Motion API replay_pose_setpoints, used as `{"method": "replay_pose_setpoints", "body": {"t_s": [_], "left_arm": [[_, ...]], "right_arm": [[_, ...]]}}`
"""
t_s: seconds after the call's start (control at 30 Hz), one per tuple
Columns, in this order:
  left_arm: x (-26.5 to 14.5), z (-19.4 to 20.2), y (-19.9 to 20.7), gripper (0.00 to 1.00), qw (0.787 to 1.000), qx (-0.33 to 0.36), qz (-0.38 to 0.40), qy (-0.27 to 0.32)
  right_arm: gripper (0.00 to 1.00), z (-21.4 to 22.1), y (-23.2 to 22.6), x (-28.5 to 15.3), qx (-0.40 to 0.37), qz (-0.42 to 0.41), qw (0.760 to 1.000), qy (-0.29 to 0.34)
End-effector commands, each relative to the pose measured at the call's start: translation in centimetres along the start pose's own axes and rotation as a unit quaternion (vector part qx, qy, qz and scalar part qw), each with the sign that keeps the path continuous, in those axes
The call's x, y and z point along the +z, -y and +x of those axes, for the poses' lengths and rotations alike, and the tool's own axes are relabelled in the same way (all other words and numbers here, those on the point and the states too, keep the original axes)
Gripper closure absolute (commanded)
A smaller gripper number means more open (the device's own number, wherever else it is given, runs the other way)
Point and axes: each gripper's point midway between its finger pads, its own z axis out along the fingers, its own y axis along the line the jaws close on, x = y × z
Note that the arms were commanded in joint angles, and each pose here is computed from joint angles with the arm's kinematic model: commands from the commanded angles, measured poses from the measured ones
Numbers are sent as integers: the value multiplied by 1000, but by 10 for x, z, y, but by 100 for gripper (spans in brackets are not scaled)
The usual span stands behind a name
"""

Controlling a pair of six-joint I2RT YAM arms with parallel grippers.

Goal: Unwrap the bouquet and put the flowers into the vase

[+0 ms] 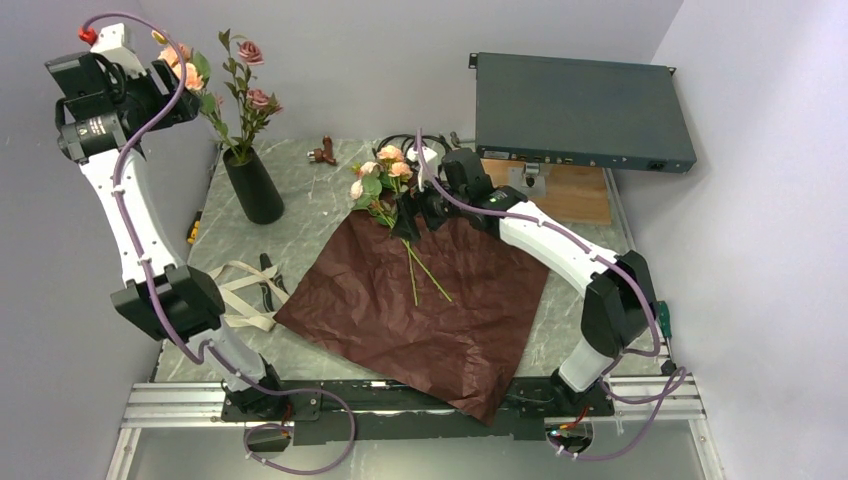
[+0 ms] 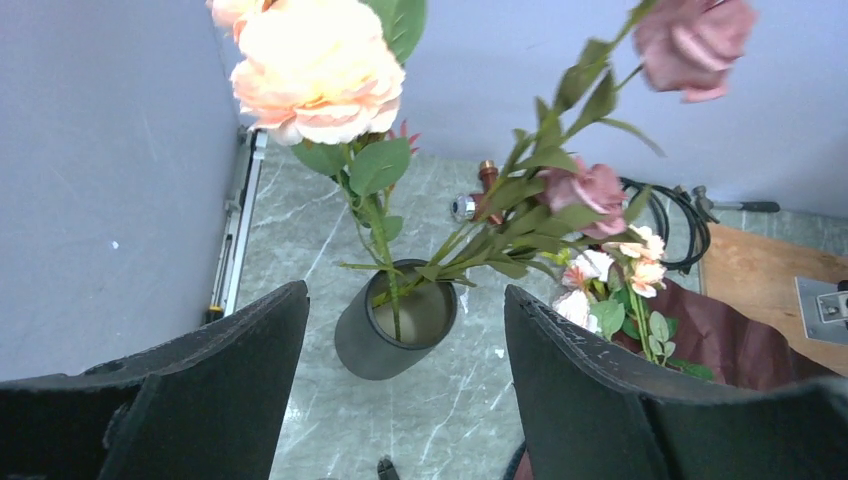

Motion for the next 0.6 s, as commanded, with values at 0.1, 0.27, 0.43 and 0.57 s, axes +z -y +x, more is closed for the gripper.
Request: {"method": "replay_pose_setpoints", "body": {"t_s": [0.1, 0.27, 0.43, 0.57], "left_arm": [[-52, -31, 37, 23, 998, 42, 30, 47], [-58, -23, 49, 23, 996, 41, 57, 51], [-58, -20, 54, 23, 996, 31, 72, 49], [-56, -19, 57, 23, 995, 27, 80, 49]], "right_arm": [[18, 31, 22, 10, -12, 36, 998, -57], [29, 59, 34, 19, -9, 46, 992, -118], [37, 88, 50, 29, -6, 63, 982, -176], [42, 101, 59, 37, -6, 73, 976, -207]]}}
